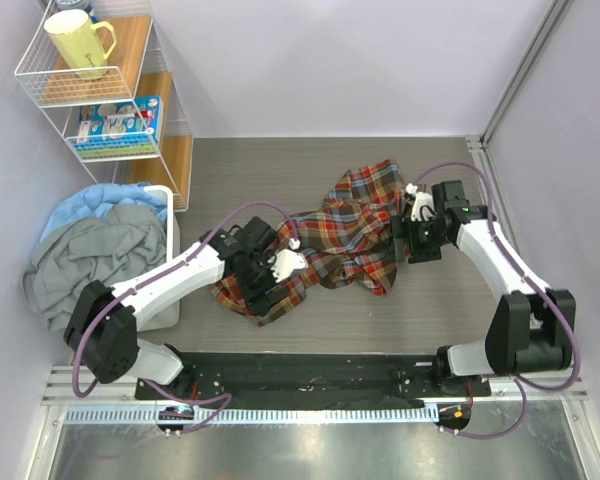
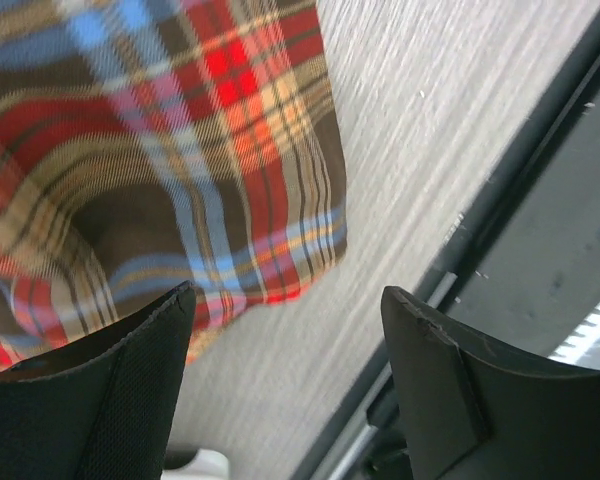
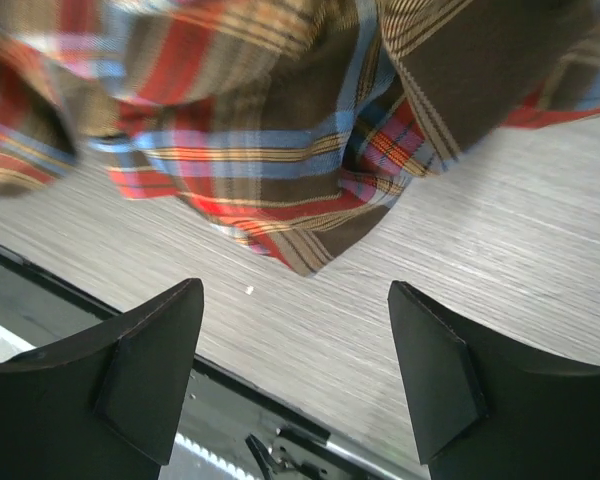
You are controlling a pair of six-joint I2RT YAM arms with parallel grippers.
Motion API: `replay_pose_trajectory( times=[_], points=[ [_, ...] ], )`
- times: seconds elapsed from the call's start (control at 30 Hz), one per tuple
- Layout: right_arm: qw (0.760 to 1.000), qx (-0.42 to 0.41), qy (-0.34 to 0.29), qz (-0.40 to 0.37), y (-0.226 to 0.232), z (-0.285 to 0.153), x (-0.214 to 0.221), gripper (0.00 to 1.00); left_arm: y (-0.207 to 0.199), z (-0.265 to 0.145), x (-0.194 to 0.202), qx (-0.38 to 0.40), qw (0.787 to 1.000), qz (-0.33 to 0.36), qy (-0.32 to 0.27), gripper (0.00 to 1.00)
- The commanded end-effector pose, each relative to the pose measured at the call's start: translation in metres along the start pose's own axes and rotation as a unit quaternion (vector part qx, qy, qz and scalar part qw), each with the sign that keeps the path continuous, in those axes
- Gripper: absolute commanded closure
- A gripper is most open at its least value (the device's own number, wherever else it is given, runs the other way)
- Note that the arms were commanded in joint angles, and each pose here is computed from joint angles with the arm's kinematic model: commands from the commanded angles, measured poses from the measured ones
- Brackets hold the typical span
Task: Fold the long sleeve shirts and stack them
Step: Flatten the shirt out
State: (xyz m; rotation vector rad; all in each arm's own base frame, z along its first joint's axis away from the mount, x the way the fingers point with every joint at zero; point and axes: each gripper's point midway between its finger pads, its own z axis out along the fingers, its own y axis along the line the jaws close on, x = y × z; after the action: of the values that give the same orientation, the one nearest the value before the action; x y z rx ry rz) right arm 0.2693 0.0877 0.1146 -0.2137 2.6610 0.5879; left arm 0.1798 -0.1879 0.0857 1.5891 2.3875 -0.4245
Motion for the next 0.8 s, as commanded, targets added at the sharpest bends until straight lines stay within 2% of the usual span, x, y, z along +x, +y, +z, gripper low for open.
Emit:
replay_pose_trajectory(
  times=[0.0, 0.07, 0.23, 0.3, 0.33, 0.37, 0.4, 0.43, 0.47, 0.5, 0.53, 0.6, 0.63, 0.67, 0.7, 0.73, 0.77],
  points=[
    [0.997, 0.018, 0.071, -0.024, -0.001, 0.024, 0.015, 0.21, 0.013, 0.019, -0.013, -0.036, 0.999, 0.031, 0.0, 0.25],
    [0.994, 0.028, 0.098, -0.028, -0.005, 0.04, 0.024, 0.2, 0.013, 0.029, -0.014, -0.03, 0.999, 0.035, 0.009, 0.24],
    [0.993, 0.027, 0.117, -0.019, -0.009, 0.067, 0.024, 0.2, 0.005, 0.044, -0.01, -0.001, 0.999, 0.037, 0.024, 0.18],
    [0.992, 0.022, 0.122, -0.018, -0.009, 0.077, 0.025, 0.25, 0.005, 0.052, -0.008, 0.001, 0.999, 0.035, 0.025, 0.17],
    [0.992, 0.022, 0.122, -0.017, -0.01, 0.079, 0.025, 0.32, 0.005, 0.054, -0.008, 0.001, 0.999, 0.031, 0.025, 0.17],
    [0.992, 0.023, 0.12, -0.018, -0.011, 0.081, 0.024, 0.56, 0.008, 0.056, -0.006, -0.006, 0.999, 0.03, 0.029, 0.2],
    [0.992, 0.028, 0.118, -0.018, -0.014, 0.083, 0.021, 0.67, 0.012, 0.058, -0.005, -0.013, 0.999, 0.029, 0.035, 0.24],
    [0.993, 0.031, 0.112, -0.023, -0.015, 0.082, 0.015, 0.77, 0.015, 0.06, -0.005, -0.019, 0.999, 0.032, 0.036, 0.37],
    [0.994, 0.032, 0.104, -0.025, -0.016, 0.08, 0.009, 0.91, 0.02, 0.06, -0.002, -0.031, 0.998, 0.035, 0.043, 0.45],
    [0.995, 0.033, 0.089, -0.029, -0.016, 0.075, 0.0, 0.98, 0.024, 0.061, -0.002, -0.037, 0.998, 0.035, 0.046, 0.55],
    [0.996, 0.043, 0.067, -0.034, -0.019, 0.07, -0.017, 0.99, 0.034, 0.061, -0.002, -0.045, 0.998, 0.029, 0.041, 0.7],
    [0.996, 0.055, 0.039, -0.051, -0.021, 0.062, -0.04, 0.99, 0.053, 0.055, -0.011, -0.057, 0.998, 0.018, 0.029, 0.83],
    [0.996, 0.069, 0.014, -0.061, -0.023, 0.054, -0.062, 0.99, 0.072, 0.047, -0.01, -0.065, 0.998, -0.006, 0.023, 0.95],
    [0.994, 0.079, 0.005, -0.078, -0.026, 0.049, -0.073, 0.99, 0.08, 0.043, -0.014, -0.058, 0.998, -0.016, 0.014, 1.0],
    [0.992, 0.087, -0.004, -0.089, -0.027, 0.044, -0.083, 0.99, 0.104, 0.028, -0.025, -0.07, 0.997, -0.037, -0.011, 1.0],
    [0.989, 0.102, -0.021, -0.102, -0.028, 0.036, -0.102, 0.99, 0.113, 0.027, -0.025, -0.065, 0.997, -0.05, -0.013, 1.0],
    [0.988, 0.108, -0.014, -0.11, -0.029, 0.03, -0.103, 0.99, 0.114, 0.02, -0.022, -0.052, 0.997, -0.057, -0.009, 1.0]
  ],
)
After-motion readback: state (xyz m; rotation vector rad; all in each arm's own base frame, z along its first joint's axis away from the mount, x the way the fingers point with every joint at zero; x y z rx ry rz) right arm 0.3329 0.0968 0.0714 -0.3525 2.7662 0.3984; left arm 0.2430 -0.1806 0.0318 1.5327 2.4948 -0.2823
